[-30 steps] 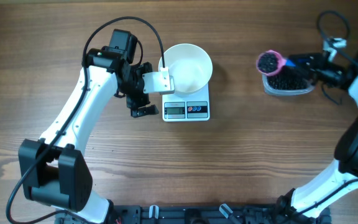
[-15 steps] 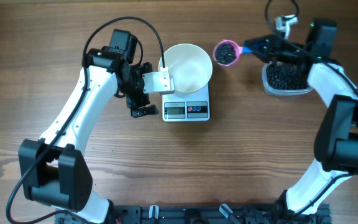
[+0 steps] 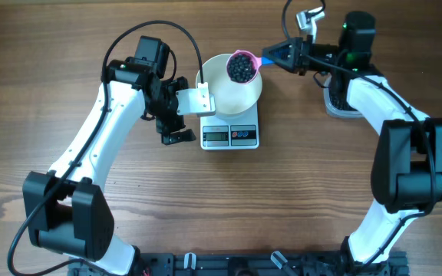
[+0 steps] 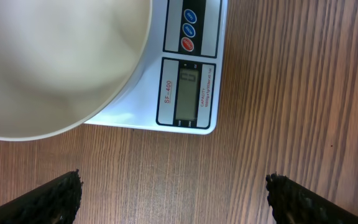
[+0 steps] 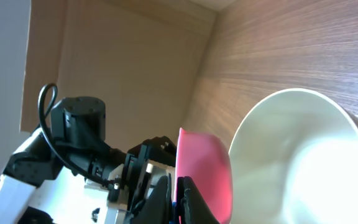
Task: Scoop item into bowl and weigh 150g on scale
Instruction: 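Lift the filled pink scoop and carry it over the white bowl, then tip the pink scoop to pour beans into the white bowl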
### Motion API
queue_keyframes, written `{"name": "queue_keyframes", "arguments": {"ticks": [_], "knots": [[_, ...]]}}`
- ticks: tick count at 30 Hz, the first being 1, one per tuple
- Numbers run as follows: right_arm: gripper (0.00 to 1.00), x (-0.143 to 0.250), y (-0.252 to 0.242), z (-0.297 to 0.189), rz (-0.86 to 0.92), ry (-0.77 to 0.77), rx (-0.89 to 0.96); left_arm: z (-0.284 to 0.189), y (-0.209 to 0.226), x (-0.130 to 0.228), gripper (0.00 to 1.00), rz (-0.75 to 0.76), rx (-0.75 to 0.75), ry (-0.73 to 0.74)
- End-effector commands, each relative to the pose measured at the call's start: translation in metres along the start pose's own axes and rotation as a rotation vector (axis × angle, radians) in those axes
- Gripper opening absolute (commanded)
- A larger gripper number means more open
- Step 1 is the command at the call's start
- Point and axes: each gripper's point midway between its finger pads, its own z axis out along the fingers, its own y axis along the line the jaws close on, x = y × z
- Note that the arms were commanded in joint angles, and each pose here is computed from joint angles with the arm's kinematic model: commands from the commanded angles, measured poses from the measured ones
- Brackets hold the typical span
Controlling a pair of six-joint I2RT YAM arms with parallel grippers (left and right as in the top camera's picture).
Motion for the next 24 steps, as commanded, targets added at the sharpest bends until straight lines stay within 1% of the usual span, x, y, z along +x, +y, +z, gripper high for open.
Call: {"name": "queue_keyframes", "arguments": {"ticks": [1,13,19,24], "knots": [[0.04,-0.004,0.002,0.01,-0.158,-0.009,0.014,-0.005,0.0,-0.002,1.0,0.017,-0.009,-0.015],[0.04,0.004,0.0,0.039,-0.624,0.007,0.053,-0.005,0.0,-0.002,1.0,0.017,-0.009,-0.015],[0.04,0.005,-0.017,0.038,-0.76,0.017,0.129,-0.005,0.0,-0.002,1.0,0.017,-0.009,-0.015],[0.04,0.017,-0.031,0.036,-0.815,0.064,0.157,-0.005,0.0,-0.002,1.0,0.017,-0.009,-0.015]]}}
